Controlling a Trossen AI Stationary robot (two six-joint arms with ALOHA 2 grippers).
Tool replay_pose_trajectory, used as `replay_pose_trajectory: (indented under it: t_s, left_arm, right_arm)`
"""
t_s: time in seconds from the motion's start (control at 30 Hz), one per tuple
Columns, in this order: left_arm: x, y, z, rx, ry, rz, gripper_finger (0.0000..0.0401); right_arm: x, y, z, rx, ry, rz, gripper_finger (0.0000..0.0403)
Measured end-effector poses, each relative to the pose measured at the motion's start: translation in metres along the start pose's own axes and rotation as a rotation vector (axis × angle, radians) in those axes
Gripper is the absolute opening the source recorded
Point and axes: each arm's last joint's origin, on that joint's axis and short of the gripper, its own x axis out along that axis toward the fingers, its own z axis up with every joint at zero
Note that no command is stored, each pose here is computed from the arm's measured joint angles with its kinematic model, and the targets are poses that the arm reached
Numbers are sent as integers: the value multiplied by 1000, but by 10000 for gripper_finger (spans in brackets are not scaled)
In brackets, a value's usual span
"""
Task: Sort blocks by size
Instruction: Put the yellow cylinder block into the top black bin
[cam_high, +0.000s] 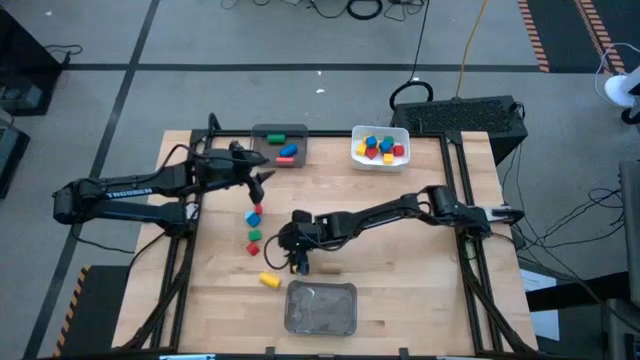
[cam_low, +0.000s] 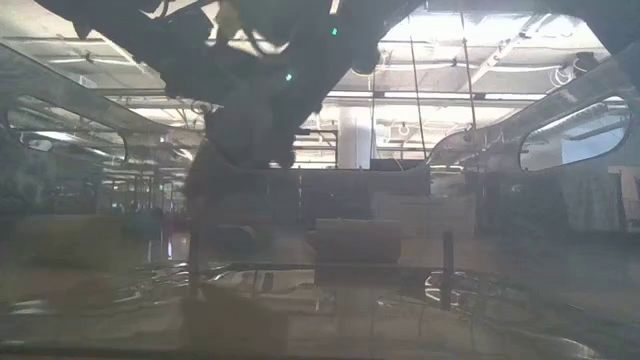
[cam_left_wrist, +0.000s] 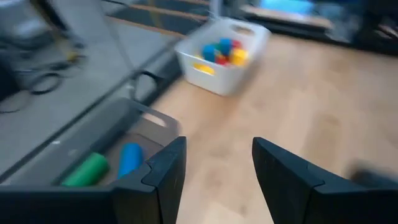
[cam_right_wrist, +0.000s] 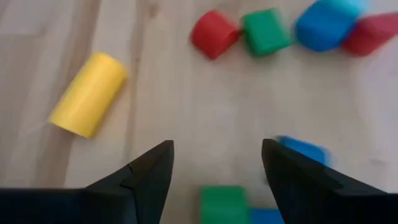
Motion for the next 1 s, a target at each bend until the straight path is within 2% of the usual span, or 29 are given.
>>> replay_pose_trajectory:
  t_s: [0.17, 0.37, 0.5, 0.6, 0.67, 0.8, 1.0]
  left_arm:
    - [-3, -12, -15, 39, 154, -219, 187]
    - [-19, -45, -35, 80, 353, -473, 186]
    - [-34, -73, -42, 112, 394, -611, 186]
    - [-48, -94, -47, 142, 414, -712, 186]
    - [-55, -108, -53, 179, 416, -739, 186]
    - [-61, -132, -65, 301, 386, -714, 186]
    - [-50, -163, -85, 509, 356, -731, 186]
  right_arm:
    - [-47, 4, 13, -57, 29, -95, 235]
    - [-110, 14, 20, -105, 38, -159, 225]
    - [-148, 16, 19, -94, -1, -178, 224]
    - [-166, 14, 10, -47, -22, -181, 224]
    - [-173, 11, 0, -12, -24, -200, 224]
    - [-174, 5, -25, 49, -33, -202, 224]
    - [-167, -1, -63, 142, -48, -184, 224]
